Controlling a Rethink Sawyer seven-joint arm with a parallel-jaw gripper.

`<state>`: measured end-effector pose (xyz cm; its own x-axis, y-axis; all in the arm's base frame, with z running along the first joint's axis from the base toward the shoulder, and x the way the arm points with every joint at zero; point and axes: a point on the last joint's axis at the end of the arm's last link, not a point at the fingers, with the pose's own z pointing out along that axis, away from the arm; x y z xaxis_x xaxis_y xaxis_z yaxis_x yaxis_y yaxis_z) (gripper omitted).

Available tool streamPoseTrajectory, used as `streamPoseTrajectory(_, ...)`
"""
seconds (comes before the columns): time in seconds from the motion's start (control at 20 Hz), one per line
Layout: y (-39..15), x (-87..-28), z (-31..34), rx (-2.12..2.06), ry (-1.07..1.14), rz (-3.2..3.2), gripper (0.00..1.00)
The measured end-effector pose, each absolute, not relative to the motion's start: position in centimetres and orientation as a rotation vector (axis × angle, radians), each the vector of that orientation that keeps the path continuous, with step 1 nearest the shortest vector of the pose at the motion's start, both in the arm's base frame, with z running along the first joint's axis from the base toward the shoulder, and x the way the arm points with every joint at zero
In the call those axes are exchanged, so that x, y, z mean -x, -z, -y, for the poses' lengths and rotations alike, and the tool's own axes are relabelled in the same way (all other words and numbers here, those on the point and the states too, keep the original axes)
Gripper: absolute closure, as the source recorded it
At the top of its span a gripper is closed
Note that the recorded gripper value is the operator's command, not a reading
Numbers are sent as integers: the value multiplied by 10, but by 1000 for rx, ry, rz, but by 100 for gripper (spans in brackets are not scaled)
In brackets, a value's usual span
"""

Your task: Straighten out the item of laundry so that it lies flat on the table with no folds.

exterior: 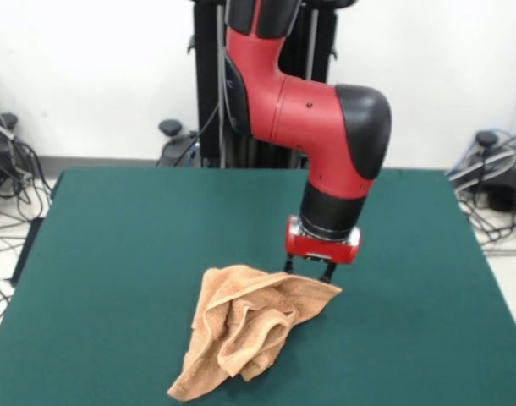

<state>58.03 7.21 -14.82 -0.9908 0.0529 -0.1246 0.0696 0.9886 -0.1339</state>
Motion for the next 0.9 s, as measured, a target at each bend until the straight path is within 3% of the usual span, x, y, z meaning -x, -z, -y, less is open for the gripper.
streamPoseTrajectory(0.5, 134, -550, -83, 143, 590, -3098, 0)
streamPoseTrajectory(0.9, 137, -549, -80, 217, 678, -3081, 0)
